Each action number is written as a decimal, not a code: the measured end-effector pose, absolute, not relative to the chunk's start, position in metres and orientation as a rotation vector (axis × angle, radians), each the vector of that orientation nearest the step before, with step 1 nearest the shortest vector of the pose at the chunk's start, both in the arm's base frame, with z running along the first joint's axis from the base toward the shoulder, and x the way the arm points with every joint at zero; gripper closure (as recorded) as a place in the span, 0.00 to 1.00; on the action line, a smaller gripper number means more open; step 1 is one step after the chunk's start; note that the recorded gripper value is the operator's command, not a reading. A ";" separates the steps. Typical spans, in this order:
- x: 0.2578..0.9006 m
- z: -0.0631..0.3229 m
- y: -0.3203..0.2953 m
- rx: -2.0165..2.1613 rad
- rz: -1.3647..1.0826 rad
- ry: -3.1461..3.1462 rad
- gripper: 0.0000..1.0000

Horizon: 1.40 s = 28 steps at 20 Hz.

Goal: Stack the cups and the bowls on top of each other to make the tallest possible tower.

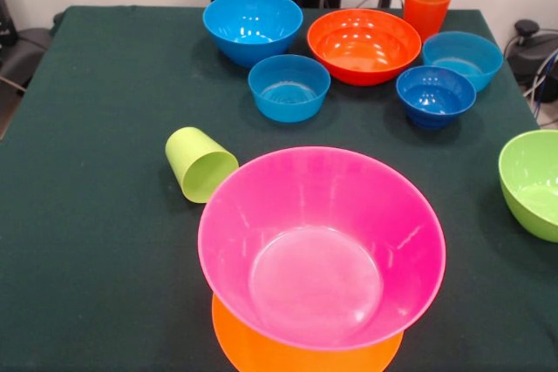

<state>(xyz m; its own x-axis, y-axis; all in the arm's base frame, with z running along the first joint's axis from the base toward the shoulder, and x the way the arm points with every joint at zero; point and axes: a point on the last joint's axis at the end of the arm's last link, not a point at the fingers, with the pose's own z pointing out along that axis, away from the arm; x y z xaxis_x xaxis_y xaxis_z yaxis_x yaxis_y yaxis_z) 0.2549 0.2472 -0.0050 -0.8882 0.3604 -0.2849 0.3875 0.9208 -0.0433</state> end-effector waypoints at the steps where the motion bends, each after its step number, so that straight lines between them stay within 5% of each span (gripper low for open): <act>1: 0.255 -0.006 0.247 0.555 -0.144 2.810 0.00; 14: 0.255 -0.003 0.250 0.527 -0.126 2.813 0.00; 28: 0.284 0.042 0.273 0.482 0.034 2.734 0.00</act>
<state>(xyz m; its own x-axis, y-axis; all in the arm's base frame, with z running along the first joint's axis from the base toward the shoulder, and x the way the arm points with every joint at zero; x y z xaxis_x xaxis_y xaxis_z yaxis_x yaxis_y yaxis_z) 0.2839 0.2725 0.0418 -0.8757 0.3350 -0.3478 0.3262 0.9414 0.0855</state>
